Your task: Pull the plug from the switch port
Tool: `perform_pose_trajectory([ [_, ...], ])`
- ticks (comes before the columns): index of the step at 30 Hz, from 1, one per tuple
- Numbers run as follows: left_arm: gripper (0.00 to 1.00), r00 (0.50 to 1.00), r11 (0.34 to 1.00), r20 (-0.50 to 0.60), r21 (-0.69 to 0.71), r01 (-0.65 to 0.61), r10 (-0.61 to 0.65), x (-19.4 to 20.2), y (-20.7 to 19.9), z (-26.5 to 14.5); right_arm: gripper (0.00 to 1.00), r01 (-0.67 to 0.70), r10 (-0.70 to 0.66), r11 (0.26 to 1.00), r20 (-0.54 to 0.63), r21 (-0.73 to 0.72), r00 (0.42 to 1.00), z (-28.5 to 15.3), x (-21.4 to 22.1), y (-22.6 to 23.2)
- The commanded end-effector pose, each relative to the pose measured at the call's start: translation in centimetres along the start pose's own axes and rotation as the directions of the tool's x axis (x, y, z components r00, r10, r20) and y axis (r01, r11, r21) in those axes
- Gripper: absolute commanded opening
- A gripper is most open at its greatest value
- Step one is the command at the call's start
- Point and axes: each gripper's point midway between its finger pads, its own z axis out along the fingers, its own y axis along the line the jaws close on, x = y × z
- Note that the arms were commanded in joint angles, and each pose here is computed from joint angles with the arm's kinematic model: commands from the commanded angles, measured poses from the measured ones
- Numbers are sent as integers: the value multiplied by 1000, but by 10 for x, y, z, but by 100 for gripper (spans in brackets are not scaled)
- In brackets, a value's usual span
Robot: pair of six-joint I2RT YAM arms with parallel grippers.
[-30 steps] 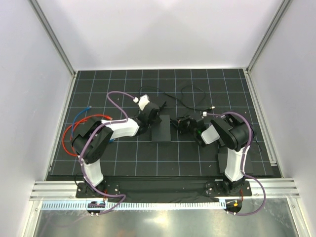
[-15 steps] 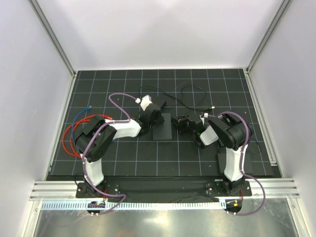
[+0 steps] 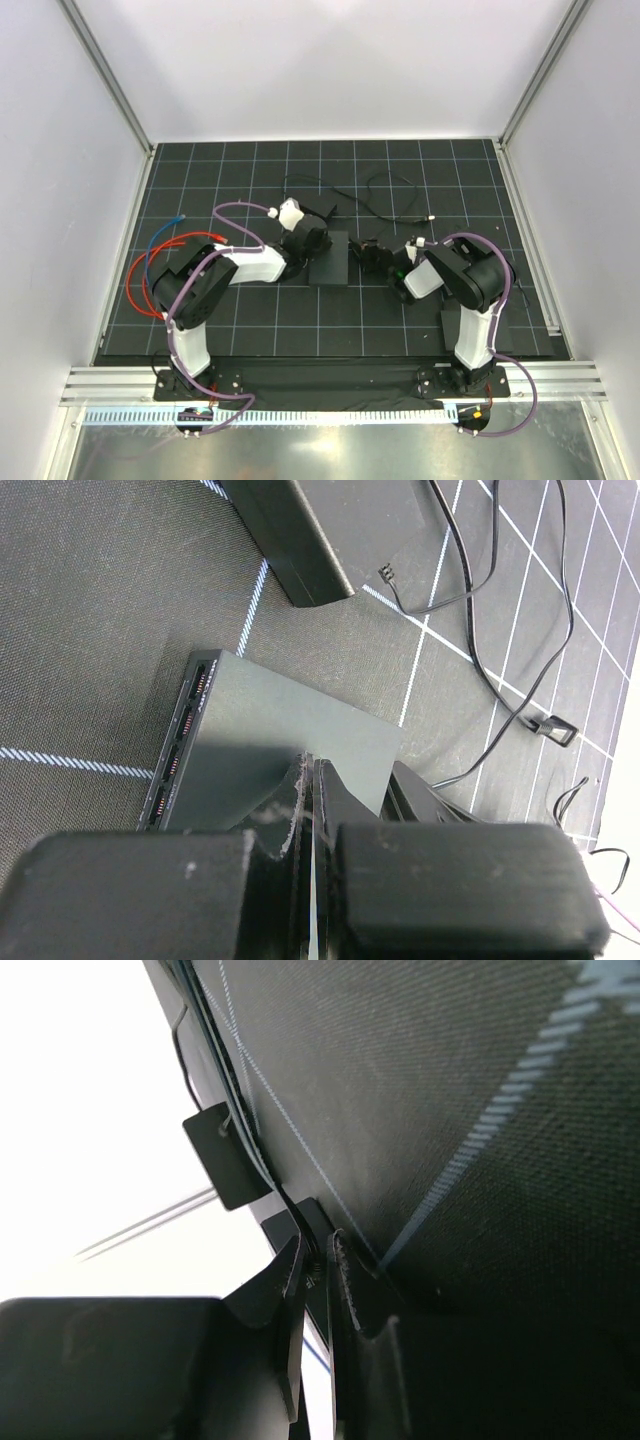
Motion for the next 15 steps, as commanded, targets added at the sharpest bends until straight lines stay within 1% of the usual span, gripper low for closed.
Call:
perform_pose_trajectory([
  [1, 0, 984, 942, -52, -286, -177, 169, 16, 92, -4, 1, -125, 102, 969, 116, 213, 988, 2, -27, -61],
  [4, 0, 979, 939, -59, -277, -203, 194, 17, 88, -3, 1, -103, 82, 971, 104, 215, 991, 3, -25, -65],
  [6, 0, 979, 937, -61, -285, -204, 194, 18, 90, -3, 1, -116, 94, 969, 108, 220, 990, 2, -27, -69],
  [11, 0, 984, 928, -33, -330, -174, 173, 15, 99, -4, 1, -201, 174, 957, 141, 210, 975, 4, -41, -78],
  [13, 0, 985, 928, -28, -333, -169, 169, 14, 100, -5, 1, -222, 195, 956, 151, 192, 969, 5, -44, -76],
  [15, 0, 985, 926, -26, -337, -169, 170, 14, 101, -3, 1, -228, 193, 955, 186, 189, 963, 3, -51, -76],
])
